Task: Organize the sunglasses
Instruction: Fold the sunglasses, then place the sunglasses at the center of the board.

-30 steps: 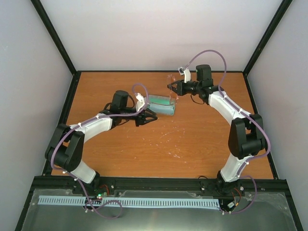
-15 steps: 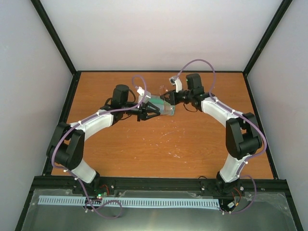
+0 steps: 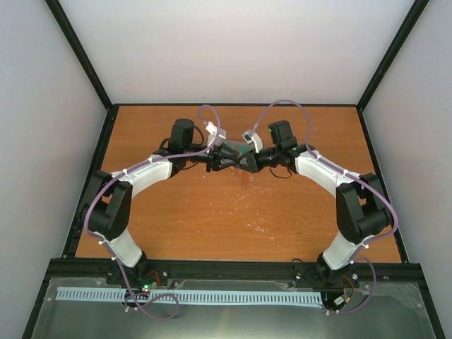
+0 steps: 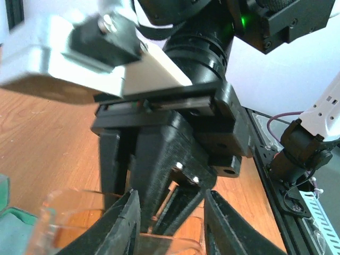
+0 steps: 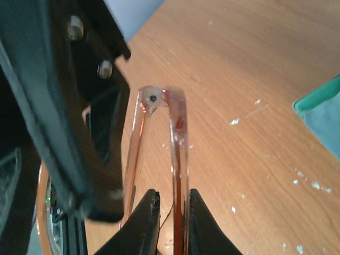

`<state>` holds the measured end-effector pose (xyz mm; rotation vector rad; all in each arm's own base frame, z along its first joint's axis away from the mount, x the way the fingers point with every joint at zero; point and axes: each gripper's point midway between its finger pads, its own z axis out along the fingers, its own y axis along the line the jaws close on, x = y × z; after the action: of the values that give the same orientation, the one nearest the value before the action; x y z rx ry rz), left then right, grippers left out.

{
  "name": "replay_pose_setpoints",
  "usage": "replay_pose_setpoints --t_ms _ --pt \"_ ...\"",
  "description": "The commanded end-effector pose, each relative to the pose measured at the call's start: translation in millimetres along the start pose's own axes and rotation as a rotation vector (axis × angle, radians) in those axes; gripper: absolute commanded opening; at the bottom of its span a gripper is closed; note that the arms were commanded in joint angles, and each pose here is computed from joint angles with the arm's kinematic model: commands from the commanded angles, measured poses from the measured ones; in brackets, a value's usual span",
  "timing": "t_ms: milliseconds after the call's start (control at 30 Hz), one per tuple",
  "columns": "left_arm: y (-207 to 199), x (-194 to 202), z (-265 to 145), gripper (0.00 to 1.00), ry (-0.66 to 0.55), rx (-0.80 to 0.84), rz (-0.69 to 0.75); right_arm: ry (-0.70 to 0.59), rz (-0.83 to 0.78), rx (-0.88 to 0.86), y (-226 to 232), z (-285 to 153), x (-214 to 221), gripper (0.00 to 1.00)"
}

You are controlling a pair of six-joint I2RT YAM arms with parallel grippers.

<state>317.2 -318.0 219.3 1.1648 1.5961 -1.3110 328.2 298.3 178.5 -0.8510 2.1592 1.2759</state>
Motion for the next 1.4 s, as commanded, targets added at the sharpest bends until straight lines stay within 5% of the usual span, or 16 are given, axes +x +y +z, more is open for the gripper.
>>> replay_pose_setpoints --t_ms 0,100,200,500,900,1367 --pt "19 -7 5 0.39 -0.002 -0.057 0.06 0.059 -0.023 -0.079 30 -6 17 0.03" --pt "22 -7 0 0.61 0.001 -0.073 0.058 0.081 0.045 -0.005 7 -3 23 0.03" --pt "30 -12 -15 0.67 -0.011 -0.12 0.056 0.06 0.147 0.045 -23 -3 24 0.03" --pt "71 -26 -85 0.65 -0.042 -0.308 0.068 -0.012 0.284 0.255 -81 -17 16 0.03" --pt "73 23 -85 0.64 0.037 -0.348 0.008 0.387 0.342 0.942 -169 -77 120 0.03" --pt "72 31 -86 0.63 0.048 -0.363 0.005 0.525 0.375 1.028 -199 -81 140 0.24"
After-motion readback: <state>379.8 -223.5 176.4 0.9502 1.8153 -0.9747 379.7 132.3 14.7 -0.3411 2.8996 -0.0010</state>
